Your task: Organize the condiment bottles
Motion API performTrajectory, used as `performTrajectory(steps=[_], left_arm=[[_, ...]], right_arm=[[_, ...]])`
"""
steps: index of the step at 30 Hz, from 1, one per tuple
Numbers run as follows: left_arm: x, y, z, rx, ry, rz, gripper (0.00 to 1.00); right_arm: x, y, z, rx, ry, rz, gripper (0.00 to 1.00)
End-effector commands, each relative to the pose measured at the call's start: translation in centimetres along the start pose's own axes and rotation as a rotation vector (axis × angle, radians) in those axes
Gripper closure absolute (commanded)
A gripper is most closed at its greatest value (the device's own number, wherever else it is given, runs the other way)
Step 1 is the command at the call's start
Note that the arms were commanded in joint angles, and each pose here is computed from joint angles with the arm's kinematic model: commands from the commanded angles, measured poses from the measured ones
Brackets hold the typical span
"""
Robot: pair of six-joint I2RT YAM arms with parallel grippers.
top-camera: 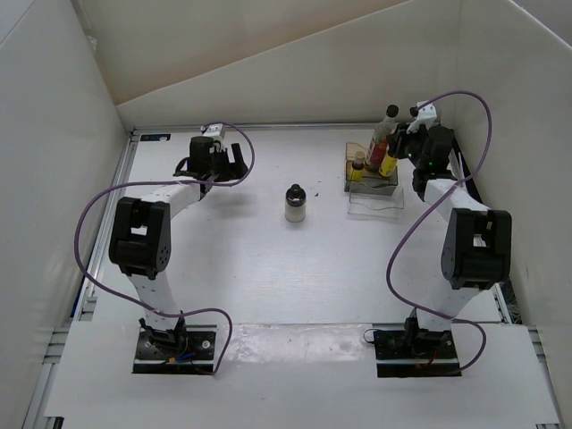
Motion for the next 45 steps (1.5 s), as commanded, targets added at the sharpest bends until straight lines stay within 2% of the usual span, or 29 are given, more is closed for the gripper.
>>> performTrajectory(steps=[1,26,45], left_arm=[[-0.1,1.4,-0.3,-0.011,-0.001,-0.032,0.00],[-0.6,0.7,0.5,-0.008,0.014,-0.004,0.00],[-1.7,0.8,0.2,-0.007,0.005,0.009,0.00]], right_arm=[[-1.2,4.6,-0.1,0.053,0.026,-0.169,1.00],[-2.7,-2.2,1.2,0.037,0.066,-0.030,1.00],[-3.2,-3.8,0.2,0.042,0.075,0.000,1.00]])
Point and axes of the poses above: each gripper's point midway between its finger pads, its own x axis back along the fingers, its own z axis along the line the jaws close on, y = z × x, the point moved 10 cm from there along x, back along the fingers, and after that the axes turned 2 degrees about -x, right-handed, at the moved point
